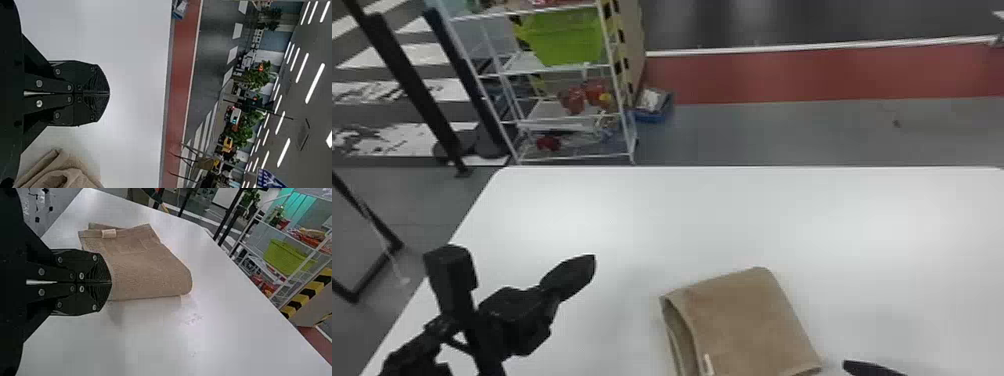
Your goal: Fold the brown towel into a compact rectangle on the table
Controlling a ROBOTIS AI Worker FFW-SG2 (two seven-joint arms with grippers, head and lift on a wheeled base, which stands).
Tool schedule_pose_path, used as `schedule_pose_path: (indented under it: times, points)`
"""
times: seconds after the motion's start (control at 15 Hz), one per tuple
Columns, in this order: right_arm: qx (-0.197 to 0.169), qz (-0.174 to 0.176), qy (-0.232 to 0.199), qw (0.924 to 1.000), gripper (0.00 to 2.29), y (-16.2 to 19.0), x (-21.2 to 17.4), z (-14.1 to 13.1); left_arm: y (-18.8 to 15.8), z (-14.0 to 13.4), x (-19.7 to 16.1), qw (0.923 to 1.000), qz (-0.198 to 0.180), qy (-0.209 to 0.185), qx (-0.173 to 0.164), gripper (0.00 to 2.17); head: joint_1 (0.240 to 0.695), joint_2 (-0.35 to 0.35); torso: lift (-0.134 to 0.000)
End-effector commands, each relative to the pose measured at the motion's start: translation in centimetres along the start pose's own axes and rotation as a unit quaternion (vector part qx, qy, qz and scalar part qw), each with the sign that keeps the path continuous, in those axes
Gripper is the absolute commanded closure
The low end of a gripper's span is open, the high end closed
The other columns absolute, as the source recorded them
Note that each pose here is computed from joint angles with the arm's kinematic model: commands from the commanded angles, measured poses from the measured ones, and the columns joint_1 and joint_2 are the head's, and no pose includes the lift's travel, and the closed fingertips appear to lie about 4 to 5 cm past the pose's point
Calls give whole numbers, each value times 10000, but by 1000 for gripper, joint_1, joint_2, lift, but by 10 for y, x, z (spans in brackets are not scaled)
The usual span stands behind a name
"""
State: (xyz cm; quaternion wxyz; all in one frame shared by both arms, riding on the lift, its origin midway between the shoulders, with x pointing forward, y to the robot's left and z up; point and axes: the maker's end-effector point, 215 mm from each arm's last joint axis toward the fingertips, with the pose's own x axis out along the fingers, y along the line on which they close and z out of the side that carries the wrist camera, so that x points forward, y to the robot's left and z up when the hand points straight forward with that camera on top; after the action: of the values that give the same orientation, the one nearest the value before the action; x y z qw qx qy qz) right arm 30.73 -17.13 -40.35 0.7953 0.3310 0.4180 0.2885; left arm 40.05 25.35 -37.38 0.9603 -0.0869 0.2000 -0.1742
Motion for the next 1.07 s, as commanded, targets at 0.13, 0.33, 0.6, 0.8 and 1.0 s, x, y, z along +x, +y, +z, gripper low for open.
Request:
schedule_pose_path:
  times: [0.13, 0.33, 0.6, 0.8, 1.0]
  points:
    - [-56, 47, -19, 10000, 2044, 2, 7, 11, -3, 4, -3, 10000, -21, -13, 1, 1865, 695, 132, -122]
    - [-87, 105, 1, 9999, 2044, 11, -3, -2, -2, 3, -1, 10000, -17, 0, -12, 1865, 695, 140, -122]
    - [46, -126, 78, 9999, 2044, -7, -7, -13, 1, 5, -1, 10000, -6, -17, -13, 1865, 695, 135, -122]
    - [46, -153, 225, 9996, 2040, -6, 2, -22, 1, 4, -2, 10000, -31, -13, -24, 1865, 695, 130, -122]
    - [91, -163, 390, 9991, 2040, -9, 17, -29, 1, 4, -2, 10000, -32, -21, -26, 1865, 695, 149, -122]
